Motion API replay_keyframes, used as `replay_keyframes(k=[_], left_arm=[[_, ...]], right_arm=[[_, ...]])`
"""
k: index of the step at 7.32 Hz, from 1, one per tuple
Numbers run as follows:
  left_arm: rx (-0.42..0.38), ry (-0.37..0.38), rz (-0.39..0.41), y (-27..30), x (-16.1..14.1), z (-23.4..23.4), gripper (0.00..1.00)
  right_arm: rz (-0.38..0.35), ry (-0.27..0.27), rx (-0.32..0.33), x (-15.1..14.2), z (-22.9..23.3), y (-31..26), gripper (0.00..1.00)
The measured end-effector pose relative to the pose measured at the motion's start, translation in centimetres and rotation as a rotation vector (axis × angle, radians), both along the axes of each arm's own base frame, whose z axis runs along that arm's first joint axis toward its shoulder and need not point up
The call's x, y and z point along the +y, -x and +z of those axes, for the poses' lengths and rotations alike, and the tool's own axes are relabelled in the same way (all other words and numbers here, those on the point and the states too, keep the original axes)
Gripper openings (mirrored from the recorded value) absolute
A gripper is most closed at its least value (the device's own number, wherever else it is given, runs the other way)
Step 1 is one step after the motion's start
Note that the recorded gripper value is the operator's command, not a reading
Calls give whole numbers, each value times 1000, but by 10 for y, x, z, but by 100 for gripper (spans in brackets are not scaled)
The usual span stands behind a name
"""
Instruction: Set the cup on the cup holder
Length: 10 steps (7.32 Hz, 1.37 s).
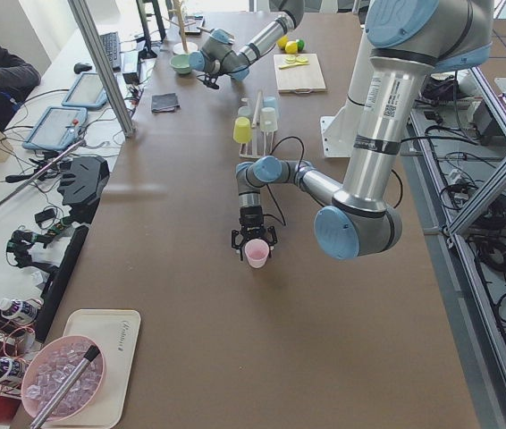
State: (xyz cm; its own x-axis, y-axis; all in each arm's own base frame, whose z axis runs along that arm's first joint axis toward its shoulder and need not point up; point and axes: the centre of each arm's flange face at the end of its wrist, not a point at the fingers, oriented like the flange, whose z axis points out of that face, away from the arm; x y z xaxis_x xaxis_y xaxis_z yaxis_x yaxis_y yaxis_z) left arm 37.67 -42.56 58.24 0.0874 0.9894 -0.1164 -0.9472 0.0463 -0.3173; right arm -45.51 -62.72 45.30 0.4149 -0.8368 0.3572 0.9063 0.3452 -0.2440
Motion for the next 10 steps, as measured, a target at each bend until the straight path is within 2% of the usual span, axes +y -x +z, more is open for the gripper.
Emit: replay_keyframes(k=[3,4,5,6,8,9,10], left_arm=[[12,-8,-3,10,4,8,97],[16,-10,-5,12,5,9,81],[23,-14,-6,14,5,9,57],[32,-19,-8,15,4,7,41],[61,-37,-15,19,2,-7,41],[82,-53,-27,26,-3,-18,50],[100,-70,-47,36,-11,-30,50]], right_arm=[[-54,-5,39,6,10,4,100],[-72,-2,50,7,12,2,100],[-87,-3,62,7,14,0,100],[-97,-2,71,7,15,-1,100],[-106,0,83,9,19,-2,100],[-112,-3,90,10,20,-2,100],[-118,-6,95,11,21,-1,100]])
